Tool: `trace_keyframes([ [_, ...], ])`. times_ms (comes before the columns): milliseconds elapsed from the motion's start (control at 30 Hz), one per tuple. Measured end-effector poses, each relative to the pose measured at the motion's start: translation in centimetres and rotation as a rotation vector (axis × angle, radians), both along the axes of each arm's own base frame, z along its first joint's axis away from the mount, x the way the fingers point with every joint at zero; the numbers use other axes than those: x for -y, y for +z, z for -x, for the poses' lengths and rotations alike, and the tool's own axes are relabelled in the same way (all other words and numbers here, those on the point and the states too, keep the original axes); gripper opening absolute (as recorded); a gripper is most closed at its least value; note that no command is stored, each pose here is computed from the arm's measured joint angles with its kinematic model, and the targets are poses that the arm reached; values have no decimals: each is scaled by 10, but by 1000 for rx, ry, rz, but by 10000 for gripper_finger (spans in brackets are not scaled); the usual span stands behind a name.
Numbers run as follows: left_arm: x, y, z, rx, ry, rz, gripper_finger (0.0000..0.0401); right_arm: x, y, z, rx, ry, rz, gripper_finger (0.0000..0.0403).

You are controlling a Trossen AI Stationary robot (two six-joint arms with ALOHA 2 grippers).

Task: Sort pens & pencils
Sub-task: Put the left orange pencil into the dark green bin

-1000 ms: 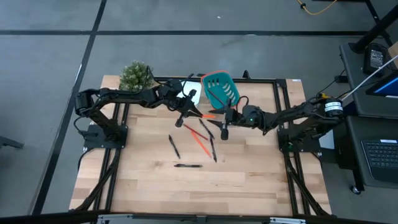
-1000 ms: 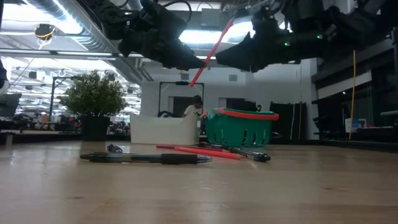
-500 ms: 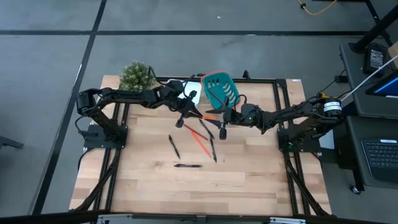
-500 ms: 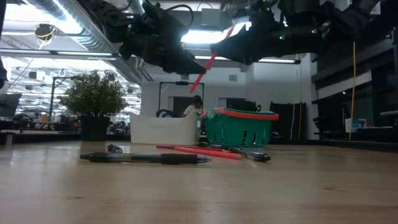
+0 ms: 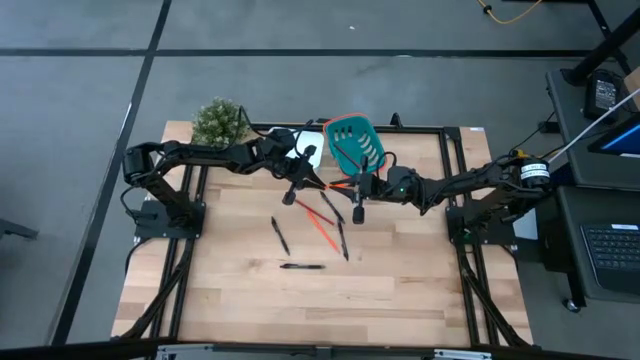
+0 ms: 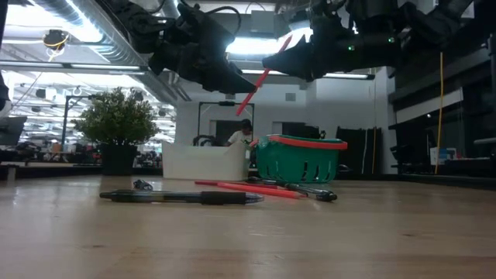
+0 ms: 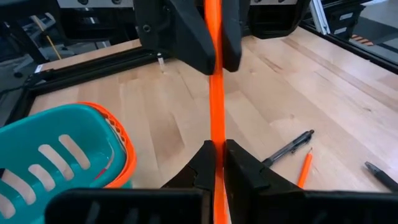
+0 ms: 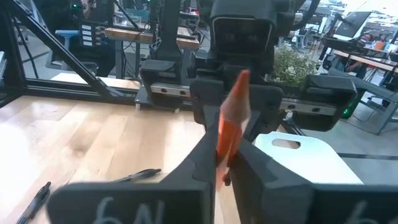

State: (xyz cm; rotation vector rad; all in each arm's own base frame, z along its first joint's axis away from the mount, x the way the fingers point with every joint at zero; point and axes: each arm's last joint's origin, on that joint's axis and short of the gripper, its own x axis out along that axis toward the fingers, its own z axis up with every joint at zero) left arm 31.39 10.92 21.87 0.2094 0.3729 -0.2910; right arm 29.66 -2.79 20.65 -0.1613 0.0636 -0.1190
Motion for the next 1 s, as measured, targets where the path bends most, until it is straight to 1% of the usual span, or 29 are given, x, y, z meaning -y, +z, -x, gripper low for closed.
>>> trace_keyframes([
  [67,0,0,0,0,0,0,14,1,0,0,0,-6,0,26],
  [333,-1,0,0,-1,7,-3,14,6,0,1,-4,-9,-4,33],
  [467,-1,0,0,-1,7,-3,17,6,-1,1,-7,-9,-3,26],
  [600,-1,0,0,-12,49,5,38,6,-1,1,-9,-13,-3,26],
  [733,-2,1,-1,-10,70,33,73,6,-2,1,-17,-13,-7,30],
  [867,-2,1,0,-14,74,33,105,6,-2,1,-17,-13,-6,26],
  [1000,-2,1,0,-16,76,33,115,6,-2,1,-20,-13,-6,26],
])
